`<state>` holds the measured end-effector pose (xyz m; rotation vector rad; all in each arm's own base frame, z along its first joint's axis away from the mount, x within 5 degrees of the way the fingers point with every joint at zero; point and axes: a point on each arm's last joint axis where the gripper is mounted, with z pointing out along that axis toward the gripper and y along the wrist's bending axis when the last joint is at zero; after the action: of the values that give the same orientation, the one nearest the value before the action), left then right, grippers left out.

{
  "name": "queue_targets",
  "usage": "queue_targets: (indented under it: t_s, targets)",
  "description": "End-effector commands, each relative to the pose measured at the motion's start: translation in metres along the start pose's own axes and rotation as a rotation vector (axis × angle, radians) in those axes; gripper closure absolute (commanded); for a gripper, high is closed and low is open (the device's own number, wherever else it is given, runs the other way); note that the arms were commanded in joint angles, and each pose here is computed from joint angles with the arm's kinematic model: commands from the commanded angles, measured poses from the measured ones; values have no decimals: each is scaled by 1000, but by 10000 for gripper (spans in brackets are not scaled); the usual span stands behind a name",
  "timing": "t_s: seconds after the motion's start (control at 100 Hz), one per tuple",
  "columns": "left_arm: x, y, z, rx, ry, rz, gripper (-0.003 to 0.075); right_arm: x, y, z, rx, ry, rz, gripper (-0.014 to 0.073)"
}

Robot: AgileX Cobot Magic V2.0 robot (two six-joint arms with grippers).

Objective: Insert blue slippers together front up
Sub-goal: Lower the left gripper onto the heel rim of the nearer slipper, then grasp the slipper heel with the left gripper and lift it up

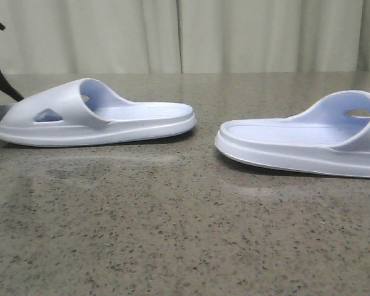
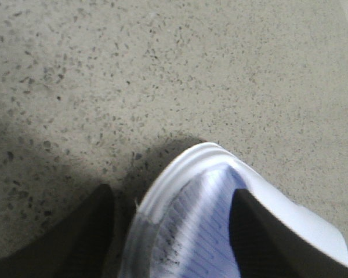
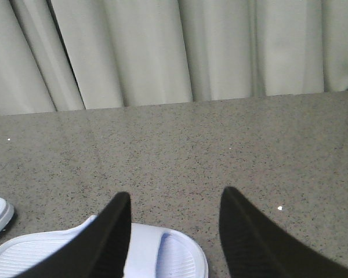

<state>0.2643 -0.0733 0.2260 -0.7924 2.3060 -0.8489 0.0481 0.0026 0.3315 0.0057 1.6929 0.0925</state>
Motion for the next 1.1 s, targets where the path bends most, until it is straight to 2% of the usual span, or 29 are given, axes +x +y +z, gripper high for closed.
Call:
queue_targets:
  t_s: [0.0,0.16,0.39,0.54,0.9,1.09]
  targets:
    - [4,-5,1,15,32,-7,454,-18,1,-1,1,-101,-12,296]
    - [3,-5,1,15,27,-7,704,-18,1,-1,1,-101,-12,296]
    - [3,-5,1,16,24,-5,699,-18,1,-1,1,-101,-12,296]
    - [3,-12,-11,59,5,34,699,-18,1,-1,1,-103,-12,296]
    - [10,-44,-82,316,-71,78,699,-18,1,-1,1,-101,-12,296]
    - [21,-55,-120,449,-90,94,699,-9,0,1,5,-36,-12,295]
